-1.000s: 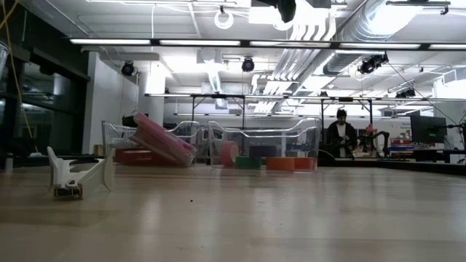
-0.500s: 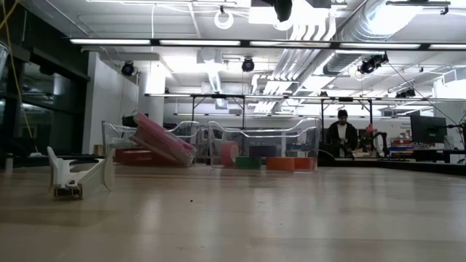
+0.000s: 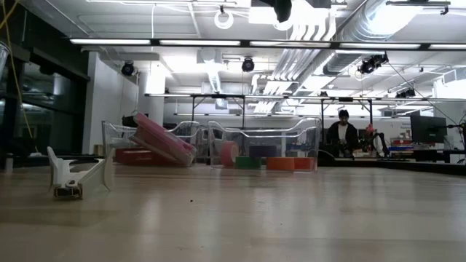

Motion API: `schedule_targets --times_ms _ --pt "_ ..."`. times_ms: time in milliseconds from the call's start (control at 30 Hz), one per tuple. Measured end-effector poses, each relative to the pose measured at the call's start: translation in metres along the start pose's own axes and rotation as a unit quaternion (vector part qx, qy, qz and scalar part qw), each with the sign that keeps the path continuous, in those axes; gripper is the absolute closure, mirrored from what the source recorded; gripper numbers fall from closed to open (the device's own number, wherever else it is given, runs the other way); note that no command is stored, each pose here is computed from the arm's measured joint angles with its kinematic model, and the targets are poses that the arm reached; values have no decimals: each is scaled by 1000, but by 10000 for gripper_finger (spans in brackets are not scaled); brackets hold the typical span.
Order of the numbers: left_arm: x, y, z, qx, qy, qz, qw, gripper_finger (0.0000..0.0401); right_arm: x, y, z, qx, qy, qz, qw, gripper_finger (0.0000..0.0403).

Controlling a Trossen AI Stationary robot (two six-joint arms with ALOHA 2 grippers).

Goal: Pick and place Stapler, Stapler remover, tape
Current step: Put the purple stapler remover into the bottom transparent bin

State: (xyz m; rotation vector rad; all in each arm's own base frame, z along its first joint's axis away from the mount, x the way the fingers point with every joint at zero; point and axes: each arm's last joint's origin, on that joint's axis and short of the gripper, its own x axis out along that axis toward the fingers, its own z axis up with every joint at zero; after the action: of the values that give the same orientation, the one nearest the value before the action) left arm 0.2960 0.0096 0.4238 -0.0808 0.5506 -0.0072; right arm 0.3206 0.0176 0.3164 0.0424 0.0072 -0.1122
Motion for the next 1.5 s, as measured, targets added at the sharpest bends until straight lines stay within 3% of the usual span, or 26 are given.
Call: schedule_targets --times_ms 333,667,933,1100,1267,1500 --pt "3 0 -1 5 9 -7 1000 314 1 -2 -2 0 6 1 1000 323" --pt "3 0 -1 16 9 0 1000 319 0 -2 -2 -2 10 0 1000 322" --pt "4 1 -1 16 8 14 1000 319 0 -2 -4 19 17 -2 1000 202" --pt "2 2 -3 16 17 20 1000 319 0 -2 -6 30 32 -3 999 178" --pt "-10 2 -14 5 69 32 997 319 0 -2 -11 50 55 -6 997 179" --pt "-28 -5 -41 -66 210 -25 975 319 -2 -3 -19 65 99 -12 993 179"
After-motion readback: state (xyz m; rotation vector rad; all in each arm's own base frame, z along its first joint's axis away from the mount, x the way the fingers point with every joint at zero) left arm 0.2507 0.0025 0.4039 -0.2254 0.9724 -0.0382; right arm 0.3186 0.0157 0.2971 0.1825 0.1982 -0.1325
